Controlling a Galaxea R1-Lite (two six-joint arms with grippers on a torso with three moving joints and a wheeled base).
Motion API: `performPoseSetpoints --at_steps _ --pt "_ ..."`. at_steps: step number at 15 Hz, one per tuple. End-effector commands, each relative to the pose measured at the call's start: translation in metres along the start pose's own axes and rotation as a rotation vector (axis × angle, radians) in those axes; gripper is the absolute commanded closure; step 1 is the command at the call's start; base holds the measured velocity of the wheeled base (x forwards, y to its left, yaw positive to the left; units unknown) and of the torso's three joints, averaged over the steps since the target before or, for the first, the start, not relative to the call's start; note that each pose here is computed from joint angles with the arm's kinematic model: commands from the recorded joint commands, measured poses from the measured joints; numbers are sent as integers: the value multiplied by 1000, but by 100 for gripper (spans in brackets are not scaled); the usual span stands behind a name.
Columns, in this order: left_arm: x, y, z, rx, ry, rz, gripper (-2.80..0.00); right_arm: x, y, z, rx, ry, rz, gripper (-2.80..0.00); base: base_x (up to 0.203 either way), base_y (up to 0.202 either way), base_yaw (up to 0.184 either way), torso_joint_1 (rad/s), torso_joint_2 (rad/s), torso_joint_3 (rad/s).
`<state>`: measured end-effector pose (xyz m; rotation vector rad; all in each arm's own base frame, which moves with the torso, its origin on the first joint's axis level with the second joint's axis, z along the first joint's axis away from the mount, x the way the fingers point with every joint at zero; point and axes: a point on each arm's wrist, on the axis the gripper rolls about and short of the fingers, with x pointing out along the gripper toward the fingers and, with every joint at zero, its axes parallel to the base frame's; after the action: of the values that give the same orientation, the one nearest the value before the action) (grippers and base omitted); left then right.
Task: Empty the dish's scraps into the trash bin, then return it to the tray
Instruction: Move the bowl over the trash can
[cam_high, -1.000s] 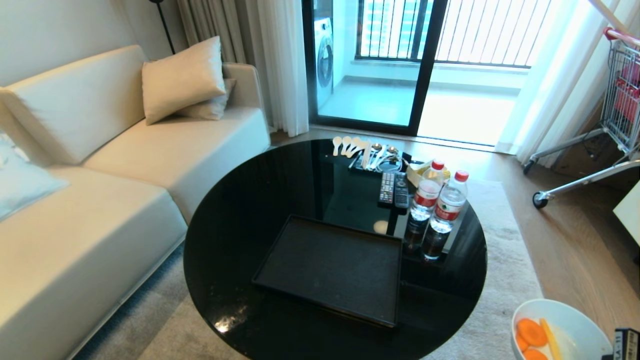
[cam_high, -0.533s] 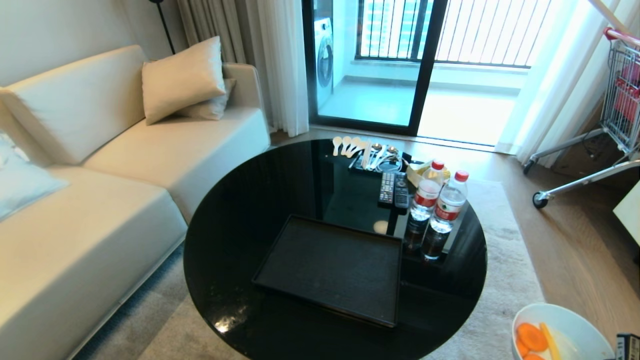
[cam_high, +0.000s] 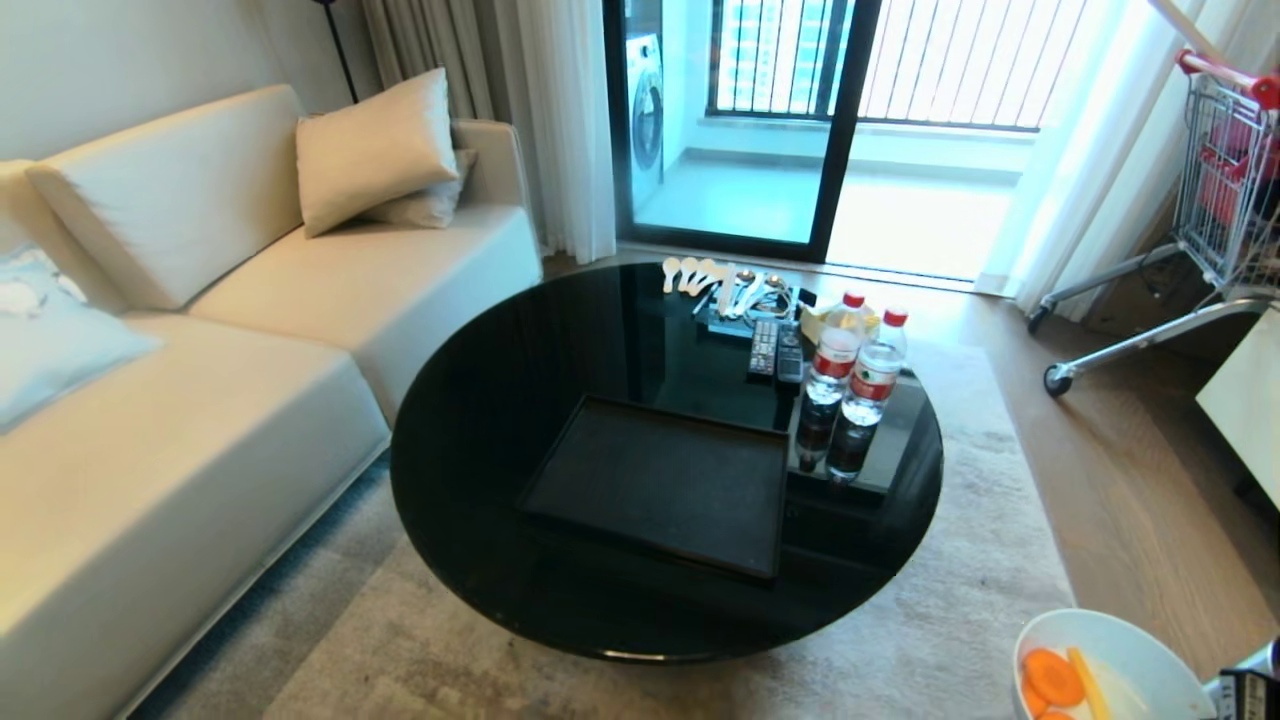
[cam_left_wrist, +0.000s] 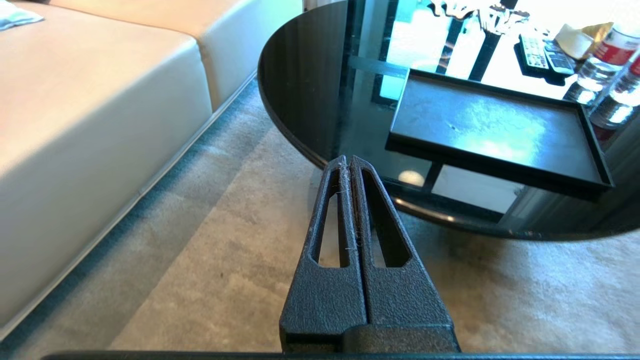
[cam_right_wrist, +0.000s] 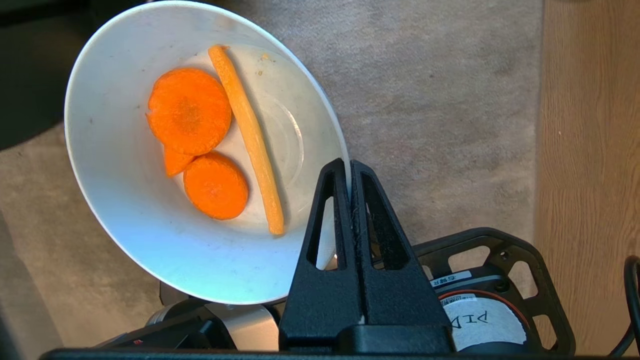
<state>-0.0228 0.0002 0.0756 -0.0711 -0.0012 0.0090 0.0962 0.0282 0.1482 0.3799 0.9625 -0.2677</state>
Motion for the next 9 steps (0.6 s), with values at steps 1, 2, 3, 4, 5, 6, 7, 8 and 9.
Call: performPoseSetpoints --at_steps 1,2,3,4,5,6,7,8,9 --pt "0 0 0 -1 -1 0 0 2 2 0 -4 12 -9 0 -184 0 0 -1 2 2" --pt "0 0 0 -1 -1 0 0 4 2 1 -6 18 -15 0 -189 0 5 -1 2 -2" --pt "0 0 0 -1 -1 0 0 4 3 1 -6 18 -15 0 -190 0 -2 7 2 2" --pt "0 0 0 -1 -1 0 0 4 3 1 -7 18 -13 0 -186 0 -2 5 0 -2" --pt "0 0 0 -1 -1 0 0 4 4 1 -11 16 -8 0 -152 0 -2 2 6 2" --pt "0 0 0 -1 -1 0 0 3 5 0 -23 18 -1 0 -84 0 1 -15 0 5" --pt "0 0 0 -1 -1 0 0 3 6 -1 -35 20 6 0 0 0 0 0 0 0" --pt "0 0 0 -1 -1 0 0 2 8 -1 -46 21 13 0 0 0 0 0 0 0" --pt "0 0 0 -1 -1 0 0 1 9 -1 -52 19 21 0 0 0 0 0 0 0"
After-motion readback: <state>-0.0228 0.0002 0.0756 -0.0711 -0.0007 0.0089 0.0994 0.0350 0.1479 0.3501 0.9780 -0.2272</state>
